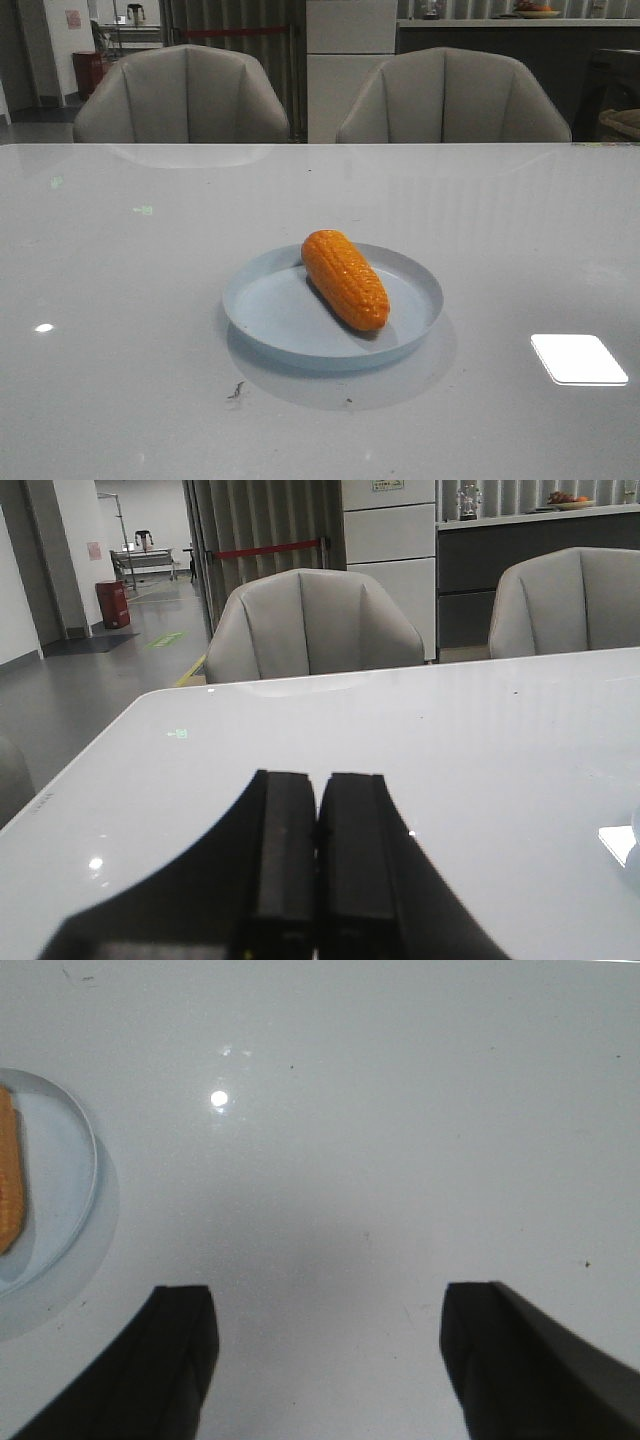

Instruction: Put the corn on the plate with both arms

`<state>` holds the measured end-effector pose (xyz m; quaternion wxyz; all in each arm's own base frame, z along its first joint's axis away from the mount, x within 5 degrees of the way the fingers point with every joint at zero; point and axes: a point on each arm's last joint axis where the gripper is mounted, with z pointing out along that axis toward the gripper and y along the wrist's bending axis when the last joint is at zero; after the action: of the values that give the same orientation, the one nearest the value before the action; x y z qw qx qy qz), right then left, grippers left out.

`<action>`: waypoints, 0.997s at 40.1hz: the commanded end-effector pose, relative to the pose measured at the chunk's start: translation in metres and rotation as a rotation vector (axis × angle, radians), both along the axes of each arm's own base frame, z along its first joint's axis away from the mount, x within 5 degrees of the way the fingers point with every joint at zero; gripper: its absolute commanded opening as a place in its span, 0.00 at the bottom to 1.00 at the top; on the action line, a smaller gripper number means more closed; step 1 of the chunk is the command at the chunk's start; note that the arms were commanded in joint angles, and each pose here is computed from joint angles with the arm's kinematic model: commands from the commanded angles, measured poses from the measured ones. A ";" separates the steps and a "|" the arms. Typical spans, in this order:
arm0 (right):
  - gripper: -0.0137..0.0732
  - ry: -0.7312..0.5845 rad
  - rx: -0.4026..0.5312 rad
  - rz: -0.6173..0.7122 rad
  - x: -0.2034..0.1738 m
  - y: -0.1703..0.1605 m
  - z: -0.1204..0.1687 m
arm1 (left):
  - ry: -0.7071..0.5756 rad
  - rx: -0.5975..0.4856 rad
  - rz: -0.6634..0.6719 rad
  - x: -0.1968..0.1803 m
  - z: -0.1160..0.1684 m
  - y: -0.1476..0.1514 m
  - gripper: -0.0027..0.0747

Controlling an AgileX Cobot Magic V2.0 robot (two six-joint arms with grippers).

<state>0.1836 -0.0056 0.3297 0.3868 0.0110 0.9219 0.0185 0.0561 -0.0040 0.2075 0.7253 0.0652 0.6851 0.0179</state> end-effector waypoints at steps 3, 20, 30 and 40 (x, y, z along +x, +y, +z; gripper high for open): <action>0.82 -0.097 -0.008 -0.007 0.001 -0.002 0.015 | -0.035 -0.017 -0.007 0.002 -0.006 0.000 0.16; 0.75 -0.111 0.003 -0.006 0.002 -0.001 0.016 | -0.035 -0.017 -0.007 0.002 -0.006 0.000 0.16; 0.32 -0.162 0.123 -0.008 -0.011 0.007 0.022 | -0.035 -0.017 -0.007 0.002 -0.006 0.000 0.16; 0.20 -0.320 0.124 -0.002 -0.045 0.011 0.017 | -0.035 -0.017 -0.007 0.002 -0.006 0.000 0.16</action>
<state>0.1473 0.0060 0.3347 0.4552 0.0299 0.8866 0.0767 0.0561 -0.0040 0.2075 0.7253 0.0652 0.6851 0.0179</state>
